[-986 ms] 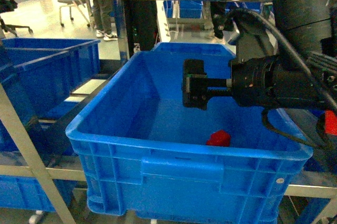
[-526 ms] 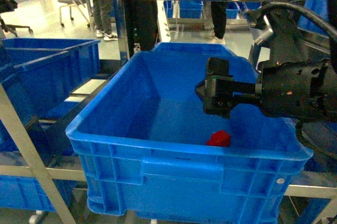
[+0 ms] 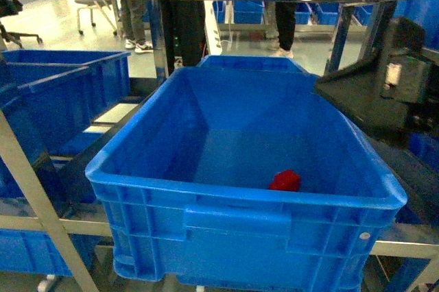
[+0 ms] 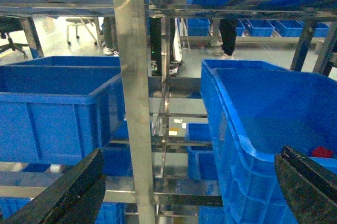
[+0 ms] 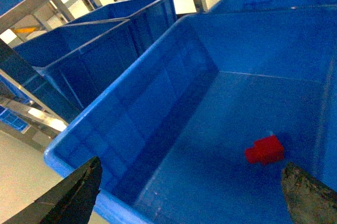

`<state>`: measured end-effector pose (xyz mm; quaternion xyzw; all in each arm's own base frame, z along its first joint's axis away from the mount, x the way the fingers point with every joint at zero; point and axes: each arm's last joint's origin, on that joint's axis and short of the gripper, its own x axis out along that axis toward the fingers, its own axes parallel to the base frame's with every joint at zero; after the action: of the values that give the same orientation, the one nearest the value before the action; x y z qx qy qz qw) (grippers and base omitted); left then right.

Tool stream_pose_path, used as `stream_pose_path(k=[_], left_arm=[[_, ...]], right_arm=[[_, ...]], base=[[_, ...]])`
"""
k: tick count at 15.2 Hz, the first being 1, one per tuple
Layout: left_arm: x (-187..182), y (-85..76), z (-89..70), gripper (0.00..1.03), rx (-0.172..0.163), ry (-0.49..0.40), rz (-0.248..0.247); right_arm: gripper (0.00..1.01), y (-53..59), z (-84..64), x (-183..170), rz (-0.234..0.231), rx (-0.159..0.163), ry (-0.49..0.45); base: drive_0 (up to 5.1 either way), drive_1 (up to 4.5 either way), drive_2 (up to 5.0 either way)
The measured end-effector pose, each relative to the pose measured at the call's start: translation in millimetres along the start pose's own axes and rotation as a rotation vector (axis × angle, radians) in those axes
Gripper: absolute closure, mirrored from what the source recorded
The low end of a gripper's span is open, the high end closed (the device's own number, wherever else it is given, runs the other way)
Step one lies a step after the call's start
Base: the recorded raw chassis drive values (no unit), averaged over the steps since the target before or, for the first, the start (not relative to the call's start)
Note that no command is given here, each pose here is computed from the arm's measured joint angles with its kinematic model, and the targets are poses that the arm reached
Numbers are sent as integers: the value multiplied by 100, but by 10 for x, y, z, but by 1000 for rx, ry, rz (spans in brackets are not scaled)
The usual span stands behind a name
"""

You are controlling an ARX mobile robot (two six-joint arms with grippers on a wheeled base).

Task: Pick red block from blue box to shelf

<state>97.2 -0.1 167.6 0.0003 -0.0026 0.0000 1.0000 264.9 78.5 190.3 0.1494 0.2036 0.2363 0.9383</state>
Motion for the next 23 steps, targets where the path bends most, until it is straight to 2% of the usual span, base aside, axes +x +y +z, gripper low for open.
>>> stream_pose_path(k=[2, 3, 4, 5, 6, 7, 8, 9, 10, 12, 14, 17, 18, 19, 21, 23], left_arm=[[0, 0, 0, 5, 0, 0, 0], [0, 0, 0, 5, 0, 0, 0], [0, 0, 0, 5, 0, 0, 0], [0, 0, 0, 5, 0, 0, 0], [0, 0, 0, 5, 0, 0, 0], [0, 0, 0, 5, 0, 0, 0], [0, 0, 0, 5, 0, 0, 0], [0, 0, 0, 5, 0, 0, 1], [0, 0, 0, 5, 0, 0, 0], [0, 0, 0, 5, 0, 0, 0], [0, 0, 0, 5, 0, 0, 0], [0, 0, 0, 5, 0, 0, 0], [0, 0, 0, 5, 0, 0, 0], [0, 0, -1, 5, 0, 1, 0], [0, 0, 0, 5, 0, 0, 0], [0, 0, 0, 5, 0, 0, 0]], right_arm=[[3, -90, -74, -206, -46, 15, -34], [3, -99, -55, -286, -69, -2, -84], [3, -84, -54, -397, -106, -48, -138], [3, -52, -81, -519, -122, -100, -176], [4, -1, -103, -631, -162, -152, -240], [19, 83, -183, -810, -325, -239, -365], [32, 54, -307, -980, -432, -266, -374], [43, -1, -369, -1087, -480, -273, -393], [54, -22, -373, -1151, -494, -279, -417], [79, -61, -449, -1235, -479, -295, -410], [99, -97, -512, -1296, -487, -297, -408], [99, -138, -568, -1371, -483, -300, -407], [99, -192, -575, -1426, -481, -302, -410], [99, -206, -581, -1452, -501, -298, -417], [99, -196, -633, -1464, -481, -309, -443], [99, -201, -675, -1467, -483, -303, -419]], base=[[0, 0, 0], [0, 0, 0], [0, 0, 0], [0, 0, 0], [0, 0, 0], [0, 0, 0], [0, 0, 0], [0, 0, 0], [0, 0, 0], [0, 0, 0], [0, 0, 0], [0, 0, 0], [0, 0, 0], [0, 0, 0], [0, 0, 0], [0, 0, 0]])
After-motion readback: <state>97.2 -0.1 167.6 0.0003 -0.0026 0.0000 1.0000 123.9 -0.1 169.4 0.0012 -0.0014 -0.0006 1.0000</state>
